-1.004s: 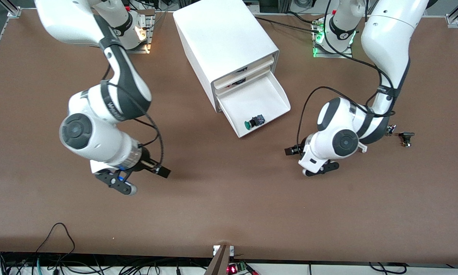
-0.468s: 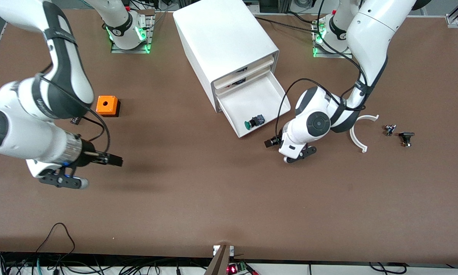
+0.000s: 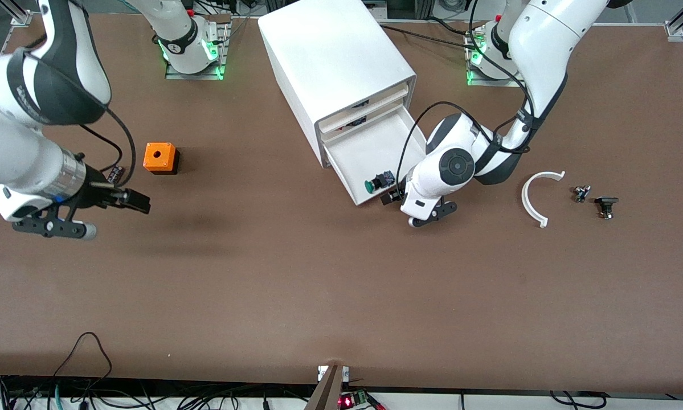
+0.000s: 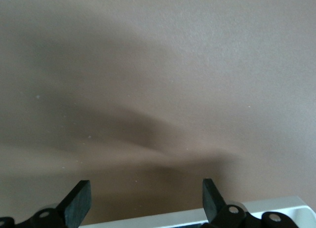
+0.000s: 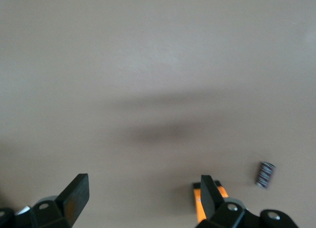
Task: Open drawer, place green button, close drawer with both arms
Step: 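Move the left gripper to the drawer front while the right gripper retracts, then push the drawer shut into the cabinet with the left gripper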
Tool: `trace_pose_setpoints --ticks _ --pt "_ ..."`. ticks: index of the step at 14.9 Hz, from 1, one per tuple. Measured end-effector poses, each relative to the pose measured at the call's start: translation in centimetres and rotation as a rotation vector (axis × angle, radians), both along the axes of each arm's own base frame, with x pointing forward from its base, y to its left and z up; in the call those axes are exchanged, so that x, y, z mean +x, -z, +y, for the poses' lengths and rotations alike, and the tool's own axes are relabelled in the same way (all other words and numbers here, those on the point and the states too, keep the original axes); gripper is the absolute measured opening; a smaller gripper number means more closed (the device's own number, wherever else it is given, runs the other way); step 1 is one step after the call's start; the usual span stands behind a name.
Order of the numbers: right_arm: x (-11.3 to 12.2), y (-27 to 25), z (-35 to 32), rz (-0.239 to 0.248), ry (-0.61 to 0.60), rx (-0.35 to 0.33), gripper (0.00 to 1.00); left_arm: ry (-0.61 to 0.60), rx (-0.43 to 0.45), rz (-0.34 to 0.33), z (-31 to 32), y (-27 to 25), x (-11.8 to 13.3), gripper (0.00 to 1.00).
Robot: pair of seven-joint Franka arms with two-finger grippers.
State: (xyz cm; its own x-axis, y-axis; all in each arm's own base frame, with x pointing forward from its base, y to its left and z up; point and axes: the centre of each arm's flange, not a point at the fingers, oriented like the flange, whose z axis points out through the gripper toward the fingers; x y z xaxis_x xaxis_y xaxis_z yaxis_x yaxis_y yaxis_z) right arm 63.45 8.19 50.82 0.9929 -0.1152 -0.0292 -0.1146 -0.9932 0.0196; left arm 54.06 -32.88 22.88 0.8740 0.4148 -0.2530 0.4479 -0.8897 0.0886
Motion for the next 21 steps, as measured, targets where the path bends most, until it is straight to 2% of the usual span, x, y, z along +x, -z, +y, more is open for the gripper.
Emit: trace_pose_setpoints --ticks 5,9,13,21 --pt "-4.7 -7.0 -0.5 0.012 -0.007 -0.024 1.00 -0.009 -0.007 -0.013 0.0 1.2 -1.4 0.99" --pt "-6.8 -10.4 -0.4 -0.025 -0.011 -0.016 1.00 -0.030 -0.018 -0.001 -1.7 0.6 -2.5 0.99" --pt "-7.1 -12.2 -1.1 -0.060 0.000 -0.012 1.00 -0.002 -0.018 0.030 -3.2 1.0 -5.0 0.99" --pt "-6.7 -11.9 -3.7 -0.047 0.049 -0.011 1.00 0.069 -0.030 0.069 -5.9 1.2 -9.1 0.99"
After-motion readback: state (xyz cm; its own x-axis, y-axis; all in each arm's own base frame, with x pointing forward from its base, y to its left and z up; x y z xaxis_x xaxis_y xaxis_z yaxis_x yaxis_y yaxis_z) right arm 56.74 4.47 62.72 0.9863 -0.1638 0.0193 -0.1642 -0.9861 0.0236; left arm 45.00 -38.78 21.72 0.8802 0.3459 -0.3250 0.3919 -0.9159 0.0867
